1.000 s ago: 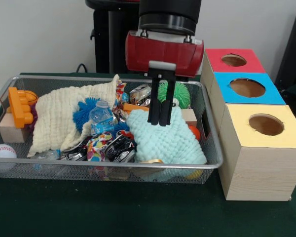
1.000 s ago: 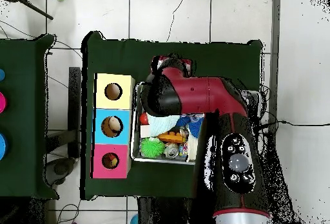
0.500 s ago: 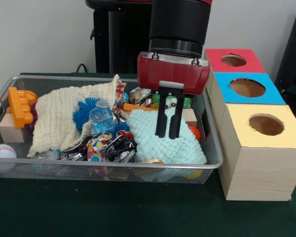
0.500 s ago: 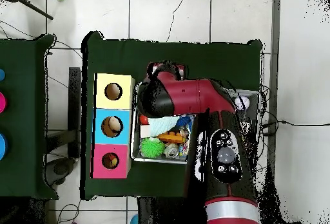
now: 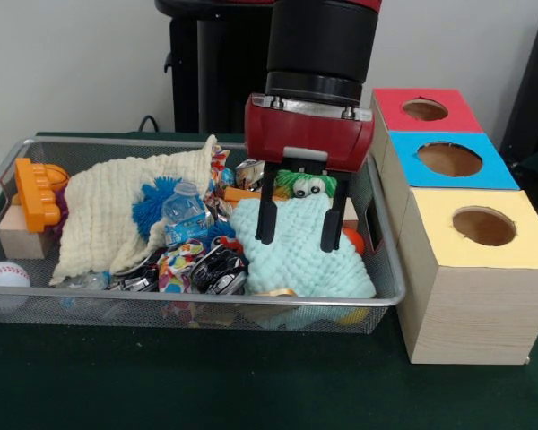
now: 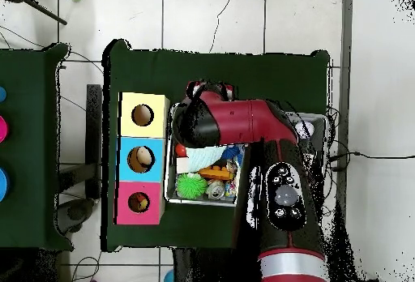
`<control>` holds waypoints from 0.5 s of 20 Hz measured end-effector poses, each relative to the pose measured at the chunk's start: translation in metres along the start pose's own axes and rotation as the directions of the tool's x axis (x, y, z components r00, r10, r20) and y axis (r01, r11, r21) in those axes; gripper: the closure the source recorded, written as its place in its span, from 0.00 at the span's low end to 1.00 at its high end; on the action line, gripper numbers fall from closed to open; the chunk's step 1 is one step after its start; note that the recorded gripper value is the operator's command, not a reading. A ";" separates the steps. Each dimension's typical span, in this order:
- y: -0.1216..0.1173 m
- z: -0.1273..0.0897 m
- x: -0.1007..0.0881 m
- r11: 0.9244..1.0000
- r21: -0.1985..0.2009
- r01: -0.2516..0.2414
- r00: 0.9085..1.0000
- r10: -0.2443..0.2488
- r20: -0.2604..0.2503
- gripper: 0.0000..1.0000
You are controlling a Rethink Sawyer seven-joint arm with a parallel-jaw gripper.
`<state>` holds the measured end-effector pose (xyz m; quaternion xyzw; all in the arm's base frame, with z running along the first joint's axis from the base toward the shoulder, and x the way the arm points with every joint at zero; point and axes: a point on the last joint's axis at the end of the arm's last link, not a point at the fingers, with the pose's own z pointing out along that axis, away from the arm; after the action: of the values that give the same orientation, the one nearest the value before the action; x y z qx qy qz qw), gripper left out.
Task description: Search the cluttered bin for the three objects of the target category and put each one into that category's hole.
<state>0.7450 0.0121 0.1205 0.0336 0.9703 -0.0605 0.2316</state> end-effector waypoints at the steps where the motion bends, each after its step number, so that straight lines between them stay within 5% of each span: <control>1: 0.000 0.000 0.000 1.000 0.000 0.000 1.000 0.000 -0.003 0.00; 10: -0.001 0.001 0.001 1.000 0.000 -0.001 1.000 0.001 -0.005 0.00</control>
<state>0.7442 0.0114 0.1188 0.0342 0.9709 -0.0605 0.2291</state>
